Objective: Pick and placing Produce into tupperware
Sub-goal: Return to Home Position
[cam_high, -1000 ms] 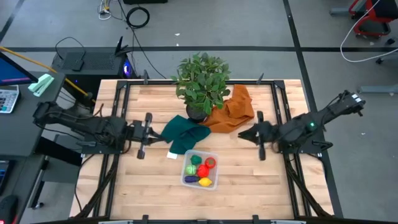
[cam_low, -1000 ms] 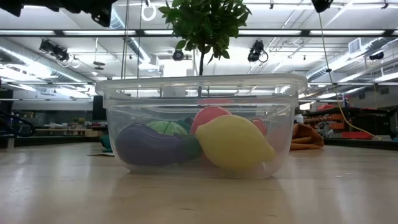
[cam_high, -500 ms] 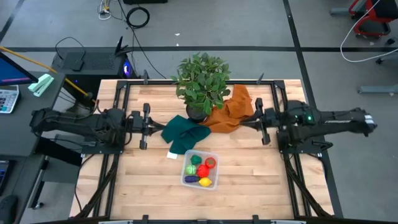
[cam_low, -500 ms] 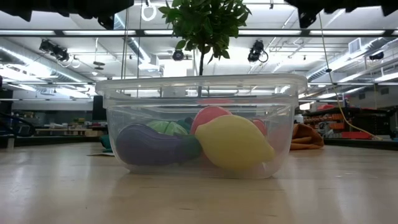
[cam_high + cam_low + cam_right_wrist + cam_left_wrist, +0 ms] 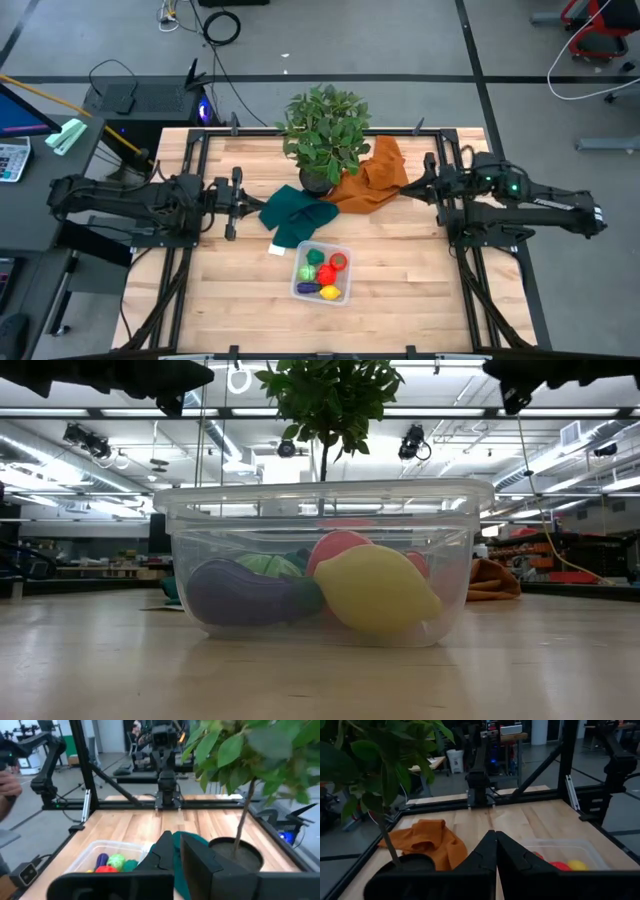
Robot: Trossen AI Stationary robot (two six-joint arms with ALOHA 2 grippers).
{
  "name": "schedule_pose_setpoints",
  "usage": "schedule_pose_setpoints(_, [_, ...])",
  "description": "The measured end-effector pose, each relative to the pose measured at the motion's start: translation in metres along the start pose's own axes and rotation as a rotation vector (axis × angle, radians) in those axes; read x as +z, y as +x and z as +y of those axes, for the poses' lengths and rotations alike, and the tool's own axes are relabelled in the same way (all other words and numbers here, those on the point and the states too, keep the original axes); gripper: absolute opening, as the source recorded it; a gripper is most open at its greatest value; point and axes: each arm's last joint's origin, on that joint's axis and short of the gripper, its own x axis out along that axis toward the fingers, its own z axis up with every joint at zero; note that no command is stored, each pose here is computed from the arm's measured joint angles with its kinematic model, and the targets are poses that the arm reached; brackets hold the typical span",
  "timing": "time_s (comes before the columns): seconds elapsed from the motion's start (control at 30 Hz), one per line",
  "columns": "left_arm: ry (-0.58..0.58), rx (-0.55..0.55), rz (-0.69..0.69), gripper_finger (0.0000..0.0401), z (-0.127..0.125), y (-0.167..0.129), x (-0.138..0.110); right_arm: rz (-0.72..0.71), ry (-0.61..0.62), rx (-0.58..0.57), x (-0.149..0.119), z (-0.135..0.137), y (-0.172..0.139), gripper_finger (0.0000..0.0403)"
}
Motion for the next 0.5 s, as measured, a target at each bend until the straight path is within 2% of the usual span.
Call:
schedule_pose_setpoints(0.17, [-0.002,-0.015,-0.003,0.0004,-0.003,0.0,0.0,-0.066,-0.002,-0.019,-0.005,0.005,-0.018,0.0])
schedule_pose_setpoints(0.27, [-0.002,-0.016,-0.006,0.0007,-0.004,0.0,0.001,-0.081,0.012,-0.027,-0.022,0.006,-0.024,0.0])
schedule_pose_setpoints(0.5, [-0.002,-0.005,-0.009,0.0004,-0.004,0.0,0.001,-0.215,0.029,-0.013,-0.054,0.007,-0.024,0.0])
